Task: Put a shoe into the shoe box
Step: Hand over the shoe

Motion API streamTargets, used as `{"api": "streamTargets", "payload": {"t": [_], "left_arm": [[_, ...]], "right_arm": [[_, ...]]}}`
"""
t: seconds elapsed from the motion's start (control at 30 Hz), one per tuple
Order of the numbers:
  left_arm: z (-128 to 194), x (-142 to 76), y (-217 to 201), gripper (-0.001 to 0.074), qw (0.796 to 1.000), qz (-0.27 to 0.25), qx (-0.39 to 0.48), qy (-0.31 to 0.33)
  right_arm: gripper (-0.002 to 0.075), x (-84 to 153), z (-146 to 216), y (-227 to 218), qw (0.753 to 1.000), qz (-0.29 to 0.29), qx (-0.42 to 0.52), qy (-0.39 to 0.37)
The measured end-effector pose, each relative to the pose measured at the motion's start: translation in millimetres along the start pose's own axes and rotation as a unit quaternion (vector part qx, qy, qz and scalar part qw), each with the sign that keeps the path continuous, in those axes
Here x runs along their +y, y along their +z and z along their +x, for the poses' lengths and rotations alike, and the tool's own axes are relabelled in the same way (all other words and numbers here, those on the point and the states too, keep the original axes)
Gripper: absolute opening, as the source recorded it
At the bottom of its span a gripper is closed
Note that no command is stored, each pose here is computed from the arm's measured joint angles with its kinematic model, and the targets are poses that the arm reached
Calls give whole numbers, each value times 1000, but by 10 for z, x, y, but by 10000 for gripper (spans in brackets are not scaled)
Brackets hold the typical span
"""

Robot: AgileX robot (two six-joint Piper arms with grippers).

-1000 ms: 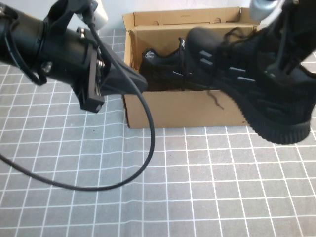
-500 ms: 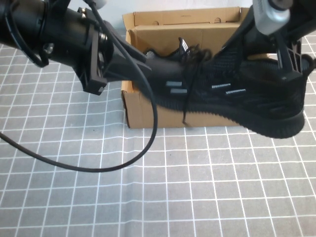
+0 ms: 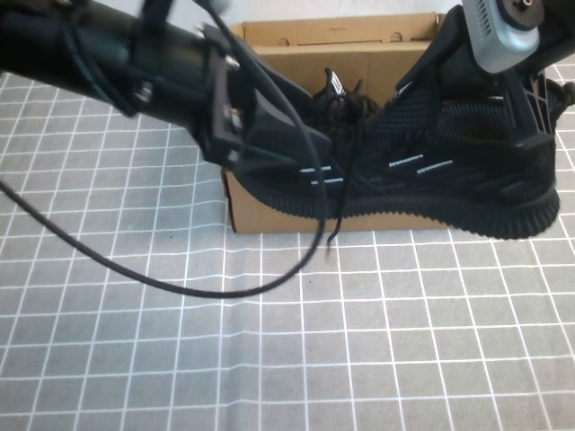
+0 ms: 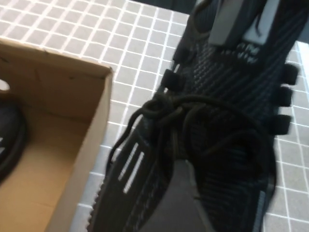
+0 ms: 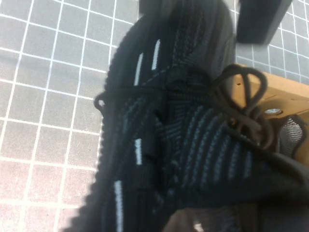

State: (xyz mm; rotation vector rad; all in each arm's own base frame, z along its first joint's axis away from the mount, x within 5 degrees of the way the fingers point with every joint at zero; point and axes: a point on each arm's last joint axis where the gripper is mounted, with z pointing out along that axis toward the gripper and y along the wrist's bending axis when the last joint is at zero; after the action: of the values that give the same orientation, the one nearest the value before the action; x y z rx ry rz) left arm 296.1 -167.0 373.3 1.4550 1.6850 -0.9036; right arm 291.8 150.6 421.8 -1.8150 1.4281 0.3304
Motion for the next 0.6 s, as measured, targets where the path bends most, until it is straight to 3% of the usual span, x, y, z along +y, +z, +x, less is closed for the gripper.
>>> {"api": "streamTargets", "payload": {"t": [0.4,0.6], "left_arm": [[-20,13,253,515,997,11,-5,74],[-118,48,247,515,997,-13,-51,61]], "right_arm": [[-6,-1,4,-1,1000,0,2,-3],[-6,-4,11,7,1000,-1,3,-2]]}}
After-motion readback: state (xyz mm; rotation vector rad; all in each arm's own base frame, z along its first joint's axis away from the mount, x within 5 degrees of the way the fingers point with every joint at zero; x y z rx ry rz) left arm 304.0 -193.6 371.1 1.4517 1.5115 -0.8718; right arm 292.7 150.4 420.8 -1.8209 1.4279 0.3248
